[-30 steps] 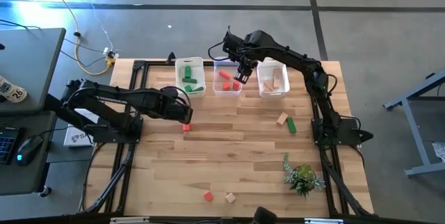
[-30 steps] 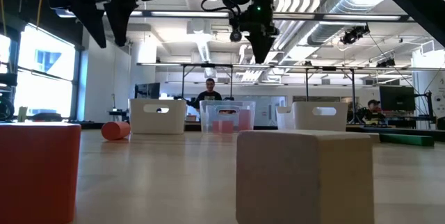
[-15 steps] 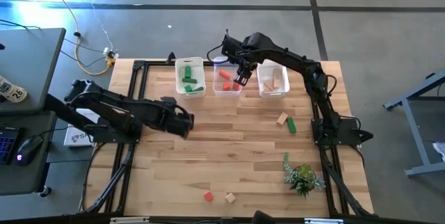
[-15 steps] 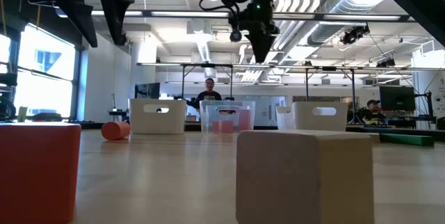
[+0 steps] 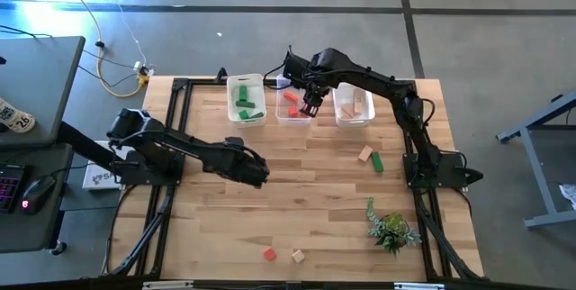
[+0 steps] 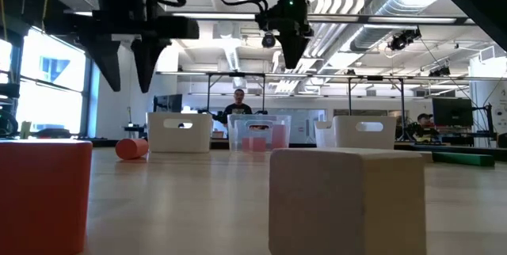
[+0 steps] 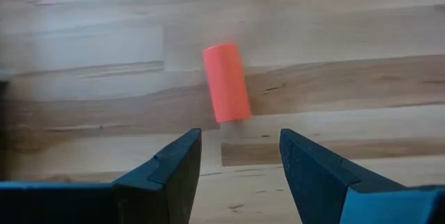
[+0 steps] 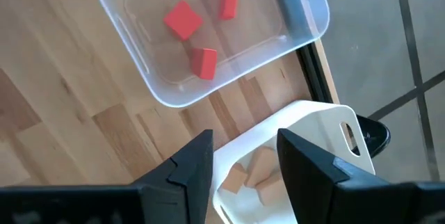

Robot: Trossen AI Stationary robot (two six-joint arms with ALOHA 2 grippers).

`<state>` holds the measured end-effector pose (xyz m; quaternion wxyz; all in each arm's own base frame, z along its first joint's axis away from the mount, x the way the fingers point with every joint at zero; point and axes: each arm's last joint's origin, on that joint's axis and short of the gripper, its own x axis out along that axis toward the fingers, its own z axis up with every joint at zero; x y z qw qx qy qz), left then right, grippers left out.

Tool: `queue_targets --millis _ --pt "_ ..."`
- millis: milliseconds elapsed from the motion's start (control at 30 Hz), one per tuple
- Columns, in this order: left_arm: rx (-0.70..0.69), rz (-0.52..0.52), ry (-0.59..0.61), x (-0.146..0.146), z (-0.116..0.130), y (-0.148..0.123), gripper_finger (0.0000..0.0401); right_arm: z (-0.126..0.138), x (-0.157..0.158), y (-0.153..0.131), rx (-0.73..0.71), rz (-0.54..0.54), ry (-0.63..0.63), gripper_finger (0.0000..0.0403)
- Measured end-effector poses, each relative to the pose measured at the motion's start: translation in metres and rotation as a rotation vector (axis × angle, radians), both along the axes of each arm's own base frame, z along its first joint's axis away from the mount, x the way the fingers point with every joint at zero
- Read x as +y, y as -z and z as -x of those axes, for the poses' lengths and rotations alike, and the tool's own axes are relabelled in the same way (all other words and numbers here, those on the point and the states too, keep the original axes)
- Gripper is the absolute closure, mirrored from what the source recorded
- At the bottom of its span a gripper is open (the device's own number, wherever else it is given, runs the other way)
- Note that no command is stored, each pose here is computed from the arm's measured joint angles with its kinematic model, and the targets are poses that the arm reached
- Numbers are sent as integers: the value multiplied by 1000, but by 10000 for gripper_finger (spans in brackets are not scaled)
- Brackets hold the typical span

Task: Sort & place blocks by color
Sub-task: Put the orange block into the transparent bin

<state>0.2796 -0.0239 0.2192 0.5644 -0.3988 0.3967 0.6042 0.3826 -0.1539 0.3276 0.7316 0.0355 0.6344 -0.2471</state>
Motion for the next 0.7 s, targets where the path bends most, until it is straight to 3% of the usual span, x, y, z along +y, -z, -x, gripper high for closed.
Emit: queue_targets --millis 467,700 --pt "50 16 -101 13 -15 29 217 -8 22 0 1 0 -56 256" --pt "86 40 -82 22 -19 37 217 -9 24 0 2 6 -63 256"
